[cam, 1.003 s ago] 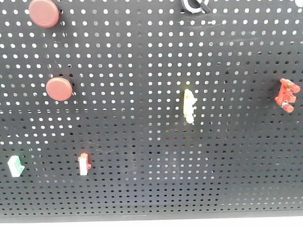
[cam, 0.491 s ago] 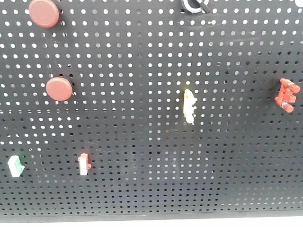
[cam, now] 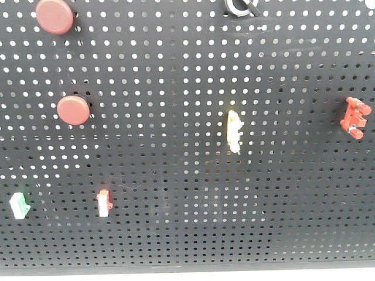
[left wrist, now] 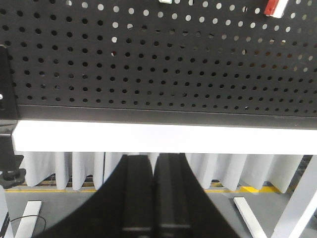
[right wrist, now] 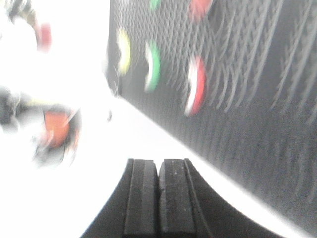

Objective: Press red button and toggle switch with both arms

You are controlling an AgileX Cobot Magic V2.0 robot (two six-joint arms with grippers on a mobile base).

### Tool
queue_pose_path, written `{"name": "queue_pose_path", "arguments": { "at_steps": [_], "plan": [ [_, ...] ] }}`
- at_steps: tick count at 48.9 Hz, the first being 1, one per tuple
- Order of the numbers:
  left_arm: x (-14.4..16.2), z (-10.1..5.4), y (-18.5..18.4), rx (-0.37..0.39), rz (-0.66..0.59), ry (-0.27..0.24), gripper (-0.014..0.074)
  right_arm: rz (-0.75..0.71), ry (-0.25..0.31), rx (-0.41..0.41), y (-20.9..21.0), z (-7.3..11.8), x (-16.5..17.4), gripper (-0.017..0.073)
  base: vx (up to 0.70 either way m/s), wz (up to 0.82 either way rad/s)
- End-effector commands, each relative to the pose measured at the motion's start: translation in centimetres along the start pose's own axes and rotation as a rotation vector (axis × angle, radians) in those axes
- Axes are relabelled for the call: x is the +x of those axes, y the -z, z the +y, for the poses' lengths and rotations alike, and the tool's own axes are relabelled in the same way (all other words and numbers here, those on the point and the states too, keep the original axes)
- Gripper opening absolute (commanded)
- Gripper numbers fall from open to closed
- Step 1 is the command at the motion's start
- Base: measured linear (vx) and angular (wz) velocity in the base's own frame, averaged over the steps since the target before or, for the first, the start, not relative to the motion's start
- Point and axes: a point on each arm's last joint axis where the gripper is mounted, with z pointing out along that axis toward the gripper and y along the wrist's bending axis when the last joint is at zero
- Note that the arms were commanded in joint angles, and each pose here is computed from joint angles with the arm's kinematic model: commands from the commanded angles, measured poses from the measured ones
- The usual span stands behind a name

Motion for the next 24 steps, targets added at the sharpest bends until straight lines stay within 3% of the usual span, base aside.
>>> {"name": "queue_pose_path", "arguments": {
  "at_steps": [1,2,3,5,7,11,15,24],
  "plan": [
    [0.2,0.1,-0.1,0.007,-0.074,0.02,0.0002,-0.009,-0.073,0.14,-0.6,-1.5,-0.5,-0.0003,0.0,0.0],
    [0.2,0.1,-0.1,0.007,-0.074,0.02,0.0002,-0.019,-0.097,0.159,-0.7,-1.7,-0.5,-0.0003,0.0,0.0],
    [0.2,0.1,-0.1,0.007,-0.074,0.02,0.0002,-0.022,-0.07,0.184,-0.7,-2.0,-0.3,-0.0003,0.0,0.0],
    [0.2,0.1,-0.1,0.007,-0.074,0.02,0.0002,-0.045,-0.085,0.23,-0.7,-2.5,-0.1,-0.0003,0.0,0.0],
    [0.2,0.1,-0.1,0.007,-0.074,0.02,0.0002,-0.062,-0.116,0.278,-0.5,-3.1,0.1,-0.0003,0.0,0.0],
    [0.2,0.1,-0.1,0.007,-0.074,0.02,0.0002,-0.096,-0.233,0.422,0.4,-4.8,1.4,-0.0003,0.0,0.0],
    [0.2,0.1,-0.1,0.007,-0.074,0.02,0.0002,-0.106,-0.263,0.529,1.8,-5.5,2.8,-0.0003,0.0,0.0],
    [0.2,0.1,-0.1,0.007,-0.074,0.02,0.0002,-0.163,-0.137,0.747,5.2,-5.1,6.2,-0.0003,0.0,0.0]
  ]
}}
